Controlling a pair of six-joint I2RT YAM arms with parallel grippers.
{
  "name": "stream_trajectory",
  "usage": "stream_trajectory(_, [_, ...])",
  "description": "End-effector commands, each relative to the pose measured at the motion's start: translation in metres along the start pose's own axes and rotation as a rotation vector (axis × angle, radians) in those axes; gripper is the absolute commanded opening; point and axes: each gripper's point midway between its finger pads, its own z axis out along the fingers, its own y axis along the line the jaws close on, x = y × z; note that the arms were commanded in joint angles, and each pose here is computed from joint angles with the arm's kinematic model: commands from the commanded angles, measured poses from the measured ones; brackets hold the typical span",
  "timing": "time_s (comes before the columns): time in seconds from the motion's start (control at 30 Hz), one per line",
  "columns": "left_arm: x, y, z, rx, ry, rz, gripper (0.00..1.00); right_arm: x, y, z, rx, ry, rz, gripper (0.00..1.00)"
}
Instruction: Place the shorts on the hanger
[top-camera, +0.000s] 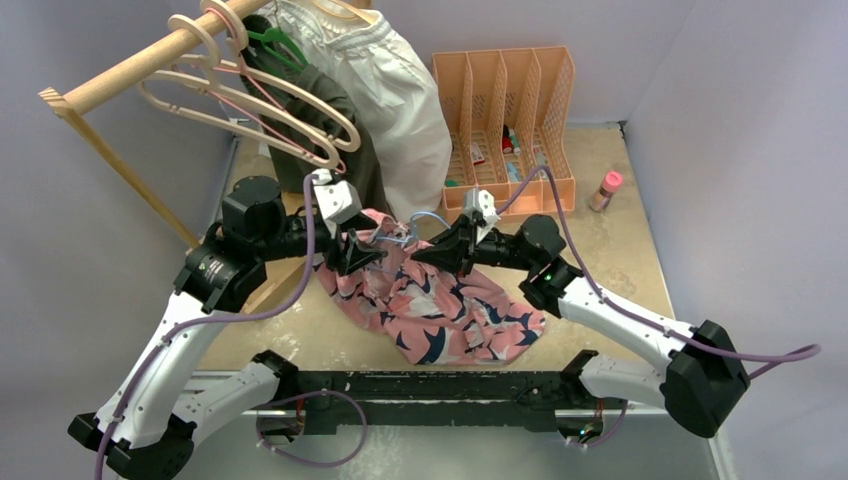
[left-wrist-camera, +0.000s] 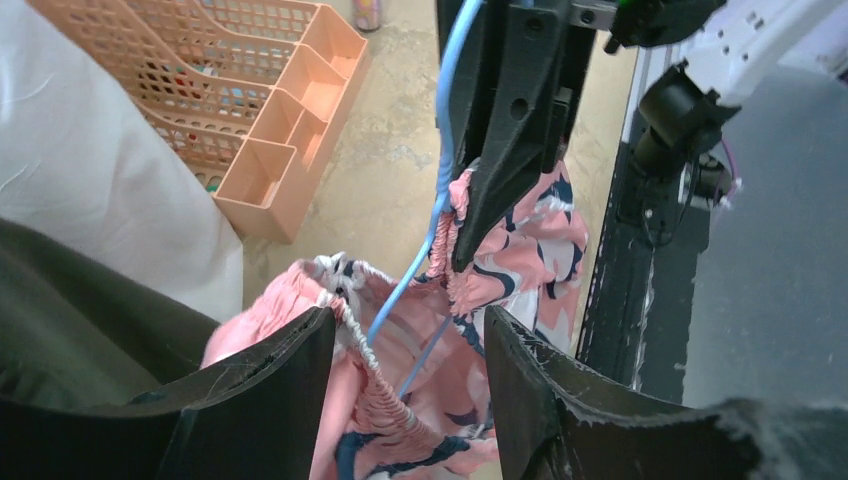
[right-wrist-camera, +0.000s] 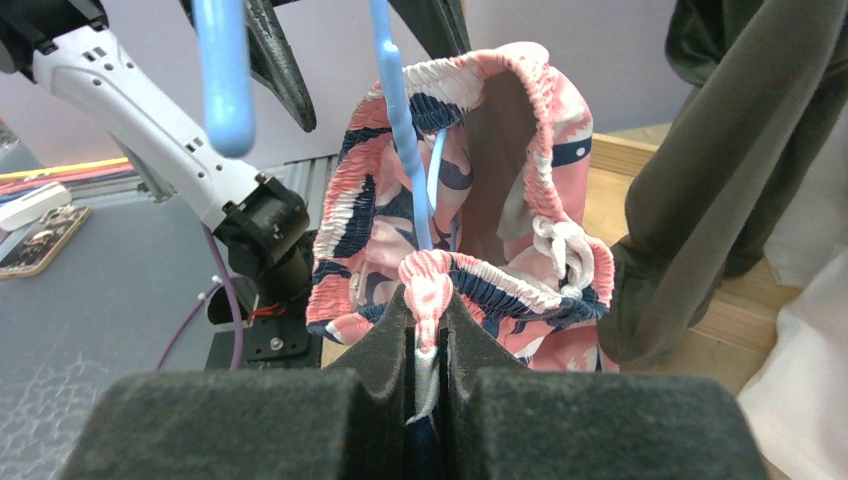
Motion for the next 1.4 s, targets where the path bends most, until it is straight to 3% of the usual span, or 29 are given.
stream_trajectory(0.0, [0.0, -0.007, 0.005, 0.098, -0.025, 0.182, 0.56, -0.031, 0.018, 0.009, -0.12, -0.05, -0.086, 0.0])
stream_trajectory(0.3, [0.008, -0.009, 0.01, 0.175, 0.02, 0.246, 0.54, -0.032, 0.018, 0.013, -0.143, -0.024, -0.108, 0.0])
stream_trajectory(0.43, [0.016, -0.008, 0.015, 0.197, 0.032, 0.258, 0.47, -0.03, 0.02, 0.015, -0.164, -0.011, -0.107, 0.0])
stream_trajectory(0.8, [0.006, -0.006, 0.028, 0.232, -0.012, 0.264, 0.43, -0.027, 0.021, 0.02, -0.198, 0.017, -0.099, 0.0])
stream_trajectory(0.87, [0.008, -0.006, 0.03, 0.235, -0.003, 0.263, 0.37, -0.028, 0.021, 0.02, -0.196, 0.016, -0.1, 0.0])
stream_trajectory(1.03, [0.013, -0.006, 0.027, 0.225, 0.026, 0.264, 0.05, -0.03, 0.018, 0.02, -0.172, 0.021, -0.097, 0.0])
stream_trajectory(1.07, [0.013, -0.005, 0.025, 0.21, 0.03, 0.265, 0.0, -0.031, 0.017, 0.019, -0.159, 0.026, -0.096, 0.03])
stream_trajectory(1.2, [0.005, 0.004, 0.017, 0.119, 0.032, 0.257, 0.0, -0.02, 0.012, 0.005, -0.071, 0.078, -0.068, 0.27])
stream_trajectory(1.37, [-0.004, 0.007, -0.001, 0.032, 0.035, 0.265, 0.0, -0.018, 0.004, -0.022, 0.091, 0.064, -0.08, 0.3])
